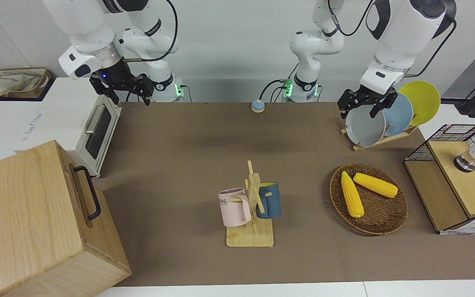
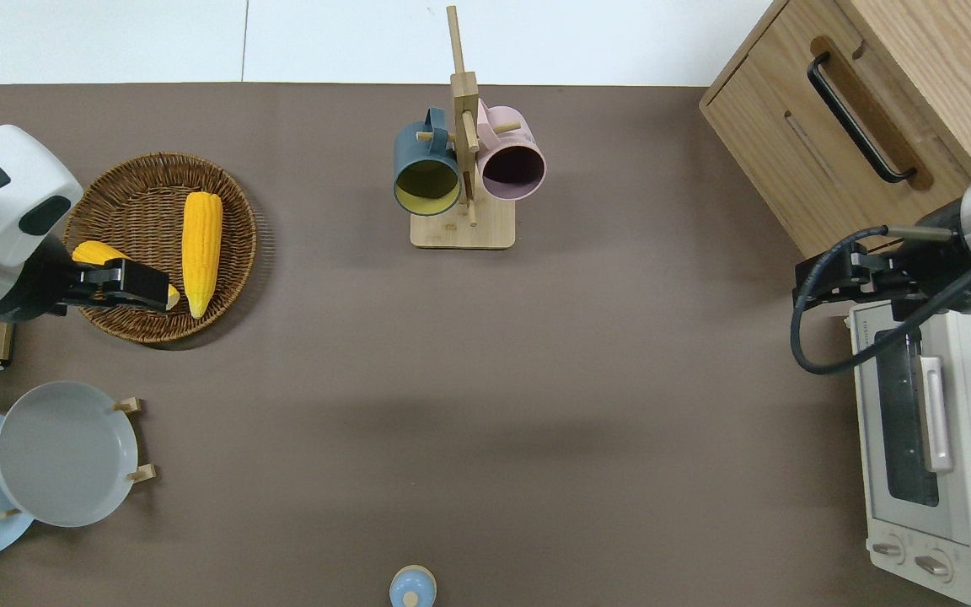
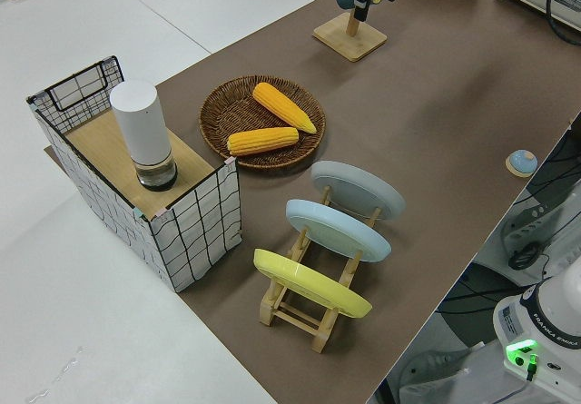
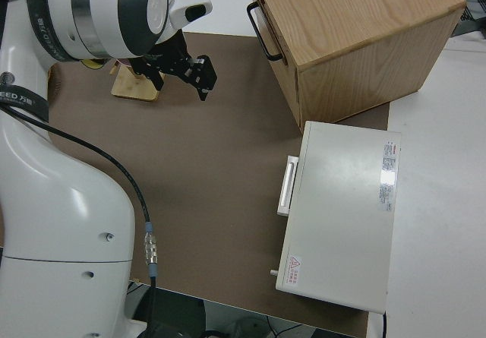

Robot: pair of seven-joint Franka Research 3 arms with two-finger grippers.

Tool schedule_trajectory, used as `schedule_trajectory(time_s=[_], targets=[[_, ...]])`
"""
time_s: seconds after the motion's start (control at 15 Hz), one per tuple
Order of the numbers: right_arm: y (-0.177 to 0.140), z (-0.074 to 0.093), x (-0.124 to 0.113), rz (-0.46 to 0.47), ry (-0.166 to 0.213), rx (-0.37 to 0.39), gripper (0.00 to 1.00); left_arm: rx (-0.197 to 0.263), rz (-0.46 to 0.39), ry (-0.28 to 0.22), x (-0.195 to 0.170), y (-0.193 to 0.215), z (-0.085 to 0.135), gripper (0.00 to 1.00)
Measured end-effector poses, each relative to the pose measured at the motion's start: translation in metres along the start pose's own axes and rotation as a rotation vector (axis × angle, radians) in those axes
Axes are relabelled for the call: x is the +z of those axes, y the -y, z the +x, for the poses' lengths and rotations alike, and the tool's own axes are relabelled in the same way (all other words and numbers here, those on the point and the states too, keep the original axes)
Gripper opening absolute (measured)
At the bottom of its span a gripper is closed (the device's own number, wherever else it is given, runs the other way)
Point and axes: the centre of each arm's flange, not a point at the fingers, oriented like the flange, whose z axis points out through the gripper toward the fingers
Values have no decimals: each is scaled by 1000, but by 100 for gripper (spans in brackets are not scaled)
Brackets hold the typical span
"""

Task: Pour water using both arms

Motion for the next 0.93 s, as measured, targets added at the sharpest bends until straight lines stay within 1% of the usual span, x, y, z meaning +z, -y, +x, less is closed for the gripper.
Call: schedule_trajectory(time_s=[0.07, 0.4, 0.73, 0.93], targets=[[-11, 2, -1, 2, -1, 20, 99, 0, 0, -1, 0, 0, 0, 100], [-40, 7, -3, 9, -3, 65, 99, 0, 0, -2, 0, 0, 0, 100], [-33, 5, -4, 9, -6, 52, 99, -2, 0, -2, 0, 1, 0, 100], [-32, 3, -7, 9, -11, 49, 99, -28, 0, -3, 0, 15, 2, 100]])
